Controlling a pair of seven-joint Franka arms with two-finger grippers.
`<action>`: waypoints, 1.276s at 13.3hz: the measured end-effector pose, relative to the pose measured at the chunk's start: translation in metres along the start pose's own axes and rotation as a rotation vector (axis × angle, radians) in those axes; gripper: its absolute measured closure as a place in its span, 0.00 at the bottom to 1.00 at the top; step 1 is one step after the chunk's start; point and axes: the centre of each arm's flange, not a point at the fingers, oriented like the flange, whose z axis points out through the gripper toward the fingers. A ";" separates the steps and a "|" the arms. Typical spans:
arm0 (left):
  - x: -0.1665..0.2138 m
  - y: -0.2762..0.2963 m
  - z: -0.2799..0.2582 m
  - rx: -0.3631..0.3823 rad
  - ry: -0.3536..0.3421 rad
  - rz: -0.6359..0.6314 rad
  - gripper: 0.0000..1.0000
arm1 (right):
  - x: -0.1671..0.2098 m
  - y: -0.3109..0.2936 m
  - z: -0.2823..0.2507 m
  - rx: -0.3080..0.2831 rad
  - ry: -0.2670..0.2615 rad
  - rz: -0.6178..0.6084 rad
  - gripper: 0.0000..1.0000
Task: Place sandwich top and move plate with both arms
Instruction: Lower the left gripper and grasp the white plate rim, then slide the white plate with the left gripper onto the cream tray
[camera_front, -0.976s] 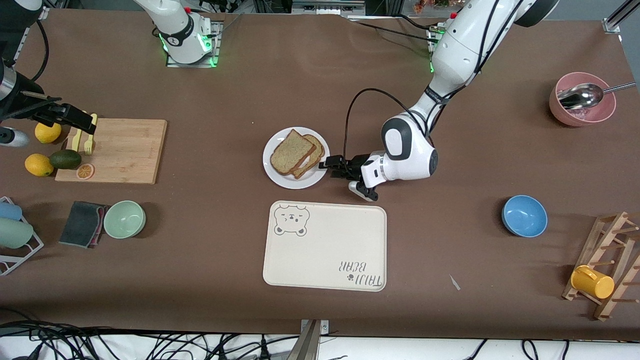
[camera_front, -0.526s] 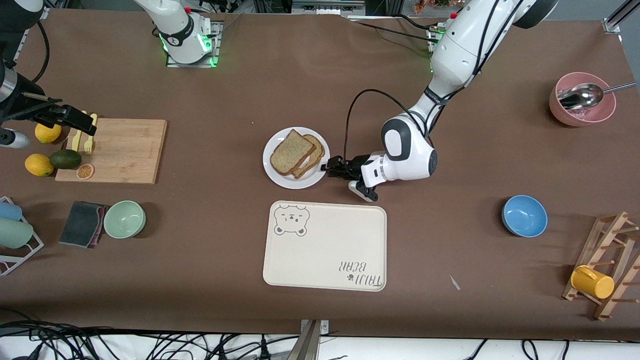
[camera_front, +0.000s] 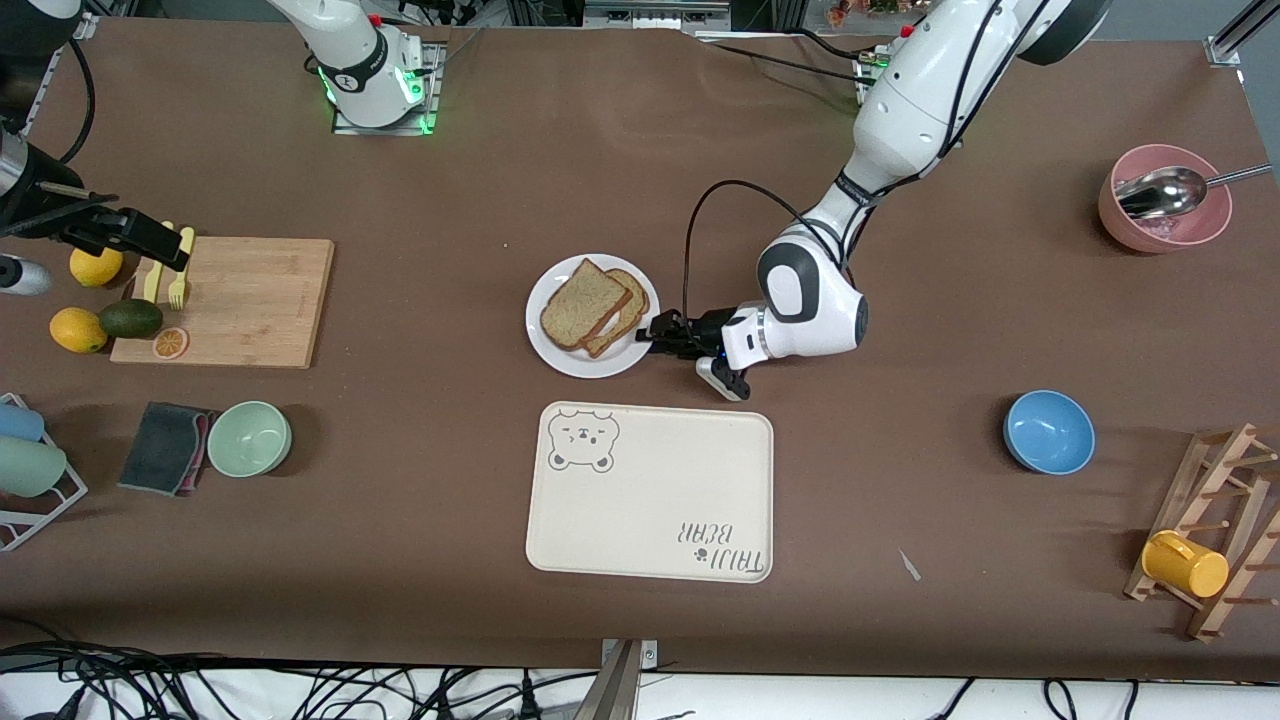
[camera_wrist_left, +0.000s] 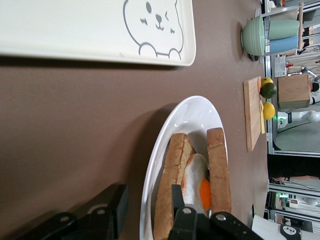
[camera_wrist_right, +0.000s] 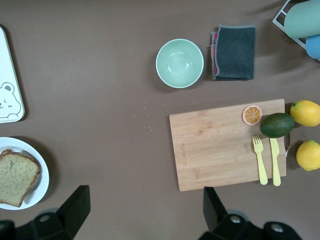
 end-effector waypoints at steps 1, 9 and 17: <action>-0.001 0.001 0.002 -0.001 -0.003 0.005 0.59 | 0.000 0.000 0.000 0.000 0.000 0.000 0.00; 0.000 0.001 0.001 0.001 0.001 0.023 0.96 | 0.000 0.000 -0.003 0.001 0.007 -0.001 0.00; 0.031 0.029 -0.035 -0.072 0.039 -0.079 0.96 | 0.000 -0.003 -0.025 0.009 0.049 -0.005 0.00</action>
